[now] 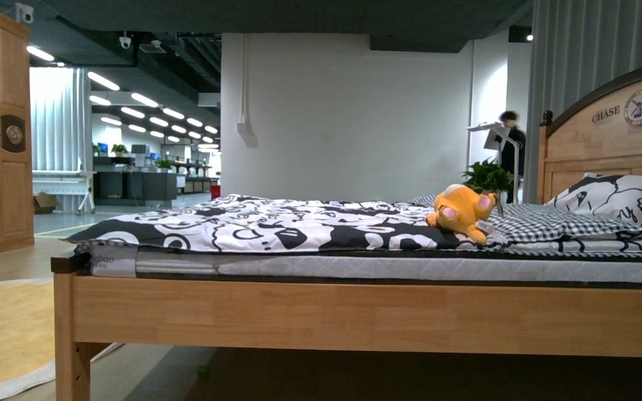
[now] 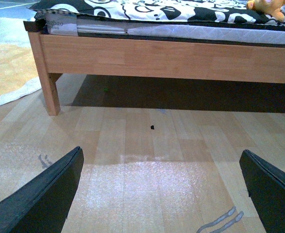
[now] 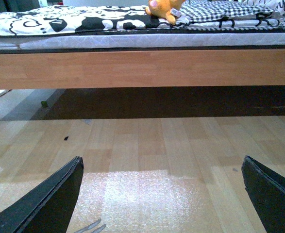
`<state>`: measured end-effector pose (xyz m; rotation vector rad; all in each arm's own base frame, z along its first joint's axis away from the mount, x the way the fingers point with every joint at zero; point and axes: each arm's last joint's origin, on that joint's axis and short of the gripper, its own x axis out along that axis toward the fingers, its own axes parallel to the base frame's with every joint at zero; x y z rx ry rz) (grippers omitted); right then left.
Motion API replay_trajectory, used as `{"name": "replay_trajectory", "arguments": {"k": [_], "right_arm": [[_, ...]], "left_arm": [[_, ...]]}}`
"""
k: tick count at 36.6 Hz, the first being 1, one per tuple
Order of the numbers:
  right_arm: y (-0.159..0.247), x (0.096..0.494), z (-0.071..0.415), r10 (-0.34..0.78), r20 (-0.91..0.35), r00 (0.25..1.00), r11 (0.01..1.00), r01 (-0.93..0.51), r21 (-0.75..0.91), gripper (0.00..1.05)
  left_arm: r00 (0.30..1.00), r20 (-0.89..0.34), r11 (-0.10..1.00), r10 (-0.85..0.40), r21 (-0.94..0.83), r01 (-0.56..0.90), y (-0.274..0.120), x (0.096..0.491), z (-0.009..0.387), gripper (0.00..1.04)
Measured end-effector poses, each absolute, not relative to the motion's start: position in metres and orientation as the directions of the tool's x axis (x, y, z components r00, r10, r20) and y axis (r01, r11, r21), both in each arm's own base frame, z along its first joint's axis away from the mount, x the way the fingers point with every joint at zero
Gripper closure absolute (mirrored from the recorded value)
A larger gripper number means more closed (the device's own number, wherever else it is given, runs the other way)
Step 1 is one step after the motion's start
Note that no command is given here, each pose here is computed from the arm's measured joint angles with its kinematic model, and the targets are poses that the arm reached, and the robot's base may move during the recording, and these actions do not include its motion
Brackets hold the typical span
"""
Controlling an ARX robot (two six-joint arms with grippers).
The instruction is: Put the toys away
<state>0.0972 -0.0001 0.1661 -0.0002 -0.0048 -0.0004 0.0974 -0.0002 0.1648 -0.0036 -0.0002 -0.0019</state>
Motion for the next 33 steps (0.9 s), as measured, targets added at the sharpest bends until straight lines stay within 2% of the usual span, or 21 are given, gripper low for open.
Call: {"name": "replay_trajectory", "arguments": {"k": [33], "right_arm": [[-0.0001, 0.0972, 0.1659, 0.000, 0.004, 1.000, 1.000, 0.000, 0.000, 0.06]], "left_arm": [[1.000, 0.000, 1.000, -0.002, -0.004, 0.002, -0.0002, 0.0974, 0.1648, 0.06]]}}
